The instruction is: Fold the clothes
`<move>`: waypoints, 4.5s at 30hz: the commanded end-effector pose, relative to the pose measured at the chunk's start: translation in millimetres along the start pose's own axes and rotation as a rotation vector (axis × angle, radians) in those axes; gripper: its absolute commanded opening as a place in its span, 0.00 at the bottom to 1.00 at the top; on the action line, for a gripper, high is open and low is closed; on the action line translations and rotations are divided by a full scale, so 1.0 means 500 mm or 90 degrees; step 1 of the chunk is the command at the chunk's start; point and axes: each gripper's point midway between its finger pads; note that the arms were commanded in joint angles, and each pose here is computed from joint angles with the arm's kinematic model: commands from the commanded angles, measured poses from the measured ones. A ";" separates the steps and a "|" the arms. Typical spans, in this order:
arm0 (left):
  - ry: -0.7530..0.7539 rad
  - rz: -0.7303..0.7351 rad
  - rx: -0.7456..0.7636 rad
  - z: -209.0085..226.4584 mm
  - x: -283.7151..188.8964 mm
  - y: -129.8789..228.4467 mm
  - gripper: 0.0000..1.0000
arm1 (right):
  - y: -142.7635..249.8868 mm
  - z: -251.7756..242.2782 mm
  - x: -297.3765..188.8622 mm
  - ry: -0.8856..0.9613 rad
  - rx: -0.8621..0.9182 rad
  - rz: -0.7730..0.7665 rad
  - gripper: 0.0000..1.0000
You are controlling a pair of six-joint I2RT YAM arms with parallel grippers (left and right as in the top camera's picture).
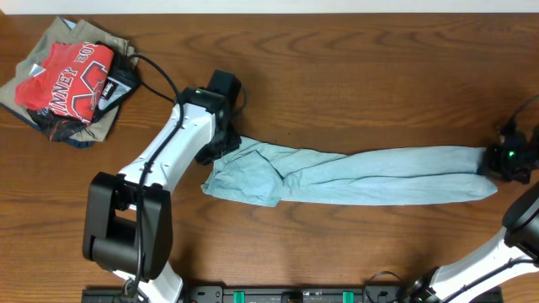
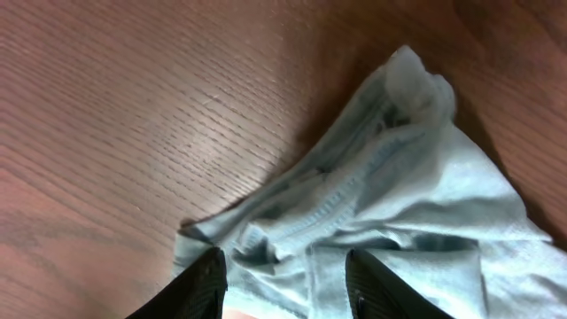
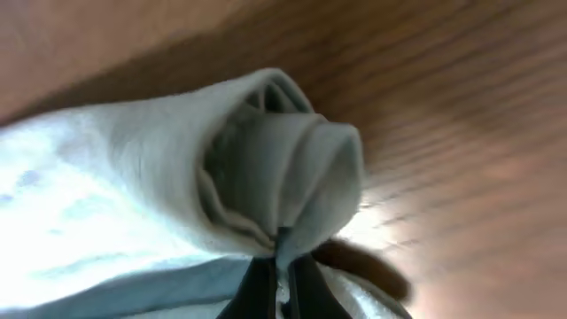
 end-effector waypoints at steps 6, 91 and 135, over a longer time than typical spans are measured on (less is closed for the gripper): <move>0.026 0.017 -0.053 0.018 -0.010 -0.049 0.46 | -0.113 0.037 -0.143 -0.036 0.005 -0.089 0.01; 0.046 0.046 -0.063 0.013 -0.010 -0.043 0.46 | 0.089 0.661 0.061 0.052 -0.398 0.171 0.36; 0.073 0.081 -0.029 -0.003 -0.012 -0.024 0.64 | -0.009 0.619 -0.036 0.105 -0.379 0.118 0.41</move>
Point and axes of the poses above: each gripper's point midway between its finger pads, its own x axis out along the fingers, its own z axis along the line the jaws close on, y = z × x, and after that the axes turned 13 degrees about -x, right-handed
